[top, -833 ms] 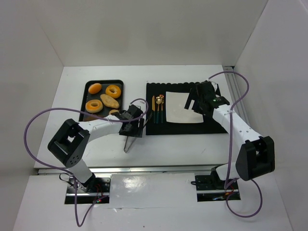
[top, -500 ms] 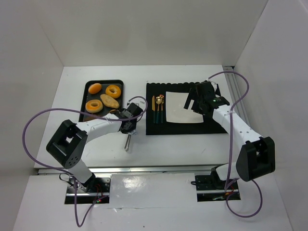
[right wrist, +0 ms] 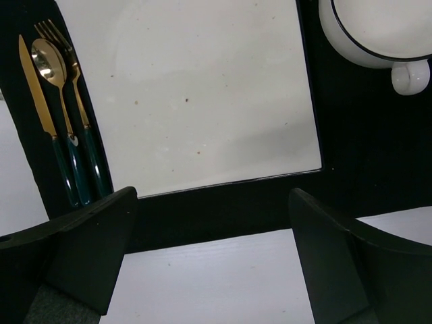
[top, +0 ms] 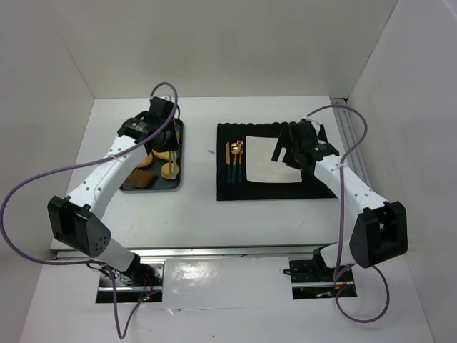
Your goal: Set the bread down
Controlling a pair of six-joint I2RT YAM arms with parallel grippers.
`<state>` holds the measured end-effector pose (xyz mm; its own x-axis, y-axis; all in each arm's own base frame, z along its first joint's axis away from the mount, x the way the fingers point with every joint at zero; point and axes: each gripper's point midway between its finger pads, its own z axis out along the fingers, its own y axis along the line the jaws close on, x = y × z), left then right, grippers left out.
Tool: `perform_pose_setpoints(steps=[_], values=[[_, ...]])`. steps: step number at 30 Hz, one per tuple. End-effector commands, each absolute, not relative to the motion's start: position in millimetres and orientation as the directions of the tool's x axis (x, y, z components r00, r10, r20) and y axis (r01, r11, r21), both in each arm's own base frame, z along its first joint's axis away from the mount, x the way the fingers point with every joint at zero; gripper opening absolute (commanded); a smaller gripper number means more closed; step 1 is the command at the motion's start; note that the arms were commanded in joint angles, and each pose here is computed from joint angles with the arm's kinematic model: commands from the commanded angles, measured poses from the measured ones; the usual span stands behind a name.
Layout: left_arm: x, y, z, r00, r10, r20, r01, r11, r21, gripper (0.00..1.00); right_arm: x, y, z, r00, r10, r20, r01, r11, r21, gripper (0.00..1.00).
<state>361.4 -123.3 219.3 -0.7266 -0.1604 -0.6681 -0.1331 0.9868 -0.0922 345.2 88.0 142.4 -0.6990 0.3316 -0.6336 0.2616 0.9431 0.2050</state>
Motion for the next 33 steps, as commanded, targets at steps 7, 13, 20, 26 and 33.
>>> perform_pose_setpoints(steps=[7, 13, 20, 26, 33], values=[[347.5, -73.3, 235.9, -0.789, -0.265, -0.554, -0.204, 0.964, -0.170, 0.41, 378.8, 94.8, 179.6, -0.621, 0.298, -0.725, 0.206, 0.954, 0.215, 1.00], [337.8, -37.7, 239.0, -0.780, -0.356, -0.515, -0.301, 0.934, -0.190, 0.46, 375.3, 99.5, 171.0, -0.636, 0.314, -0.705, 0.204, 0.949, 0.239, 1.00], [321.7, -2.1, 228.9, -0.739, -0.494, -0.459, -0.425, 0.870, -0.251, 0.46, 372.4, 102.7, 164.2, -0.649, 0.322, -0.690, 0.201, 0.947, 0.253, 1.00], [300.6, 20.1, 225.2, -0.674, -0.595, -0.437, -0.508, 0.803, -0.312, 0.55, 372.3, 104.6, 160.7, -0.659, 0.320, -0.681, 0.196, 0.947, 0.255, 1.00], [287.2, 42.1, 215.8, -0.598, -0.697, -0.396, -0.584, 0.717, -0.380, 0.59, 374.7, 109.4, 161.1, -0.655, 0.323, -0.683, 0.178, 0.945, 0.276, 1.00]])
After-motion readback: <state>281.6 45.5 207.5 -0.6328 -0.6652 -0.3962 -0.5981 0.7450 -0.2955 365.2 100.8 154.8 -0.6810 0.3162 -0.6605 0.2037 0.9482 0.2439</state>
